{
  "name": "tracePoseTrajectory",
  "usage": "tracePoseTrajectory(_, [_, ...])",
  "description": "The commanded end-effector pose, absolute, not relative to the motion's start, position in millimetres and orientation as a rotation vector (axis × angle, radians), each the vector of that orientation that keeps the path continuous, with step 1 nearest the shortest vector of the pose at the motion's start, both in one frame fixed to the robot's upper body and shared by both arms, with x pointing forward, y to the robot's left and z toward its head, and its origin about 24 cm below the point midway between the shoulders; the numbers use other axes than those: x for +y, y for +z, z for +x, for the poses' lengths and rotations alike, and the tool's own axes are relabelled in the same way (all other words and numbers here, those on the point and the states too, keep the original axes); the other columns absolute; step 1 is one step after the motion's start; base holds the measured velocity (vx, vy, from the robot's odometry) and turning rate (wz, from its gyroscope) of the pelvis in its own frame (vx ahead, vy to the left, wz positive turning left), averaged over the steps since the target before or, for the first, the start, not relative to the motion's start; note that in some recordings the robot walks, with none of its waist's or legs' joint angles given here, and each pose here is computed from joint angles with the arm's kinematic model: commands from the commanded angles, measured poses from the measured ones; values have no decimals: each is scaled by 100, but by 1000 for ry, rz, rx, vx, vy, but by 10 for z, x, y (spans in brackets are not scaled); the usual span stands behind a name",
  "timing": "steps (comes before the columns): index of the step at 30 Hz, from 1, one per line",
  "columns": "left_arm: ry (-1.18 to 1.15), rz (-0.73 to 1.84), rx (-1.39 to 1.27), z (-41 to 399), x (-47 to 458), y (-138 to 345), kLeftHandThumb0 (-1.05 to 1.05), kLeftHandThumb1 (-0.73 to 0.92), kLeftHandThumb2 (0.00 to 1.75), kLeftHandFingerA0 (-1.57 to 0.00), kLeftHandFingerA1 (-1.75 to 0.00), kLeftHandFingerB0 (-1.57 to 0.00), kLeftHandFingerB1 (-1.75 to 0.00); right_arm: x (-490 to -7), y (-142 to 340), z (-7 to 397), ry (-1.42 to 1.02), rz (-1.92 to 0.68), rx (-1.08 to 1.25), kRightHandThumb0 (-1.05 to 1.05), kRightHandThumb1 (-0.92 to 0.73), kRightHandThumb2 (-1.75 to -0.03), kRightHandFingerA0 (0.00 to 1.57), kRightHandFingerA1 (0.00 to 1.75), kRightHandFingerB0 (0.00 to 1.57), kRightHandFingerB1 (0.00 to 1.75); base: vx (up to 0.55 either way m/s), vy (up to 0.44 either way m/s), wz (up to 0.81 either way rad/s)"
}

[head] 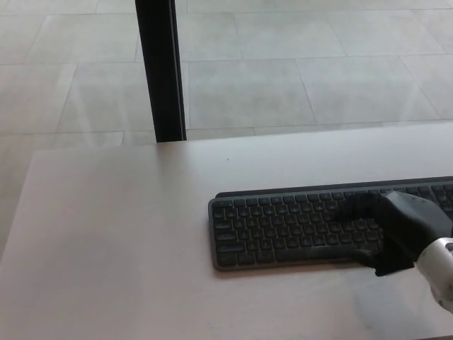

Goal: The robot uses its right fingers to click on the space key of the black keyboard placed on the center of the white desk.

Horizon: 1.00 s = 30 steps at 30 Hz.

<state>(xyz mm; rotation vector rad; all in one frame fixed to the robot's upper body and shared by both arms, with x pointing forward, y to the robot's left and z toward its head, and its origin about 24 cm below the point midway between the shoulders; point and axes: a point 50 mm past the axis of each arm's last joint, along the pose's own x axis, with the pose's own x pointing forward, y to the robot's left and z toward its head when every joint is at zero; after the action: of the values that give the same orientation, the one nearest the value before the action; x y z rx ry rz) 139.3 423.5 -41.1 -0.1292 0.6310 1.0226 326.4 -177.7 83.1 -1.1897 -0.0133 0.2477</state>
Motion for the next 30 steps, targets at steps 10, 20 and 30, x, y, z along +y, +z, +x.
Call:
tracePoseTrajectory(10, [1045, -137, 615, 1415, 4309, -327, -45, 70, 60, -71, -67, -54, -54, -1623, 746, 3156, 427, -1685, -407, -31, -57, -63, 81, 156, 66, 50, 0, 0, 0])
tracePoseTrajectory(20, [1039, -105, 622, 1427, 4307, -321, -48, 68, 60, -74, -70, -59, -57, -1540, 611, 3087, 479, -1730, -433, -30, -57, -64, 81, 157, 67, 50, 0, 0, 0])
tracePoseTrajectory(30, [1043, -131, 611, 1425, 4308, -321, -46, 69, 61, -70, -69, -55, -55, -1569, 590, 3135, 445, -1749, -423, -28, -55, -62, 83, 156, 67, 50, 0, 0, 0])
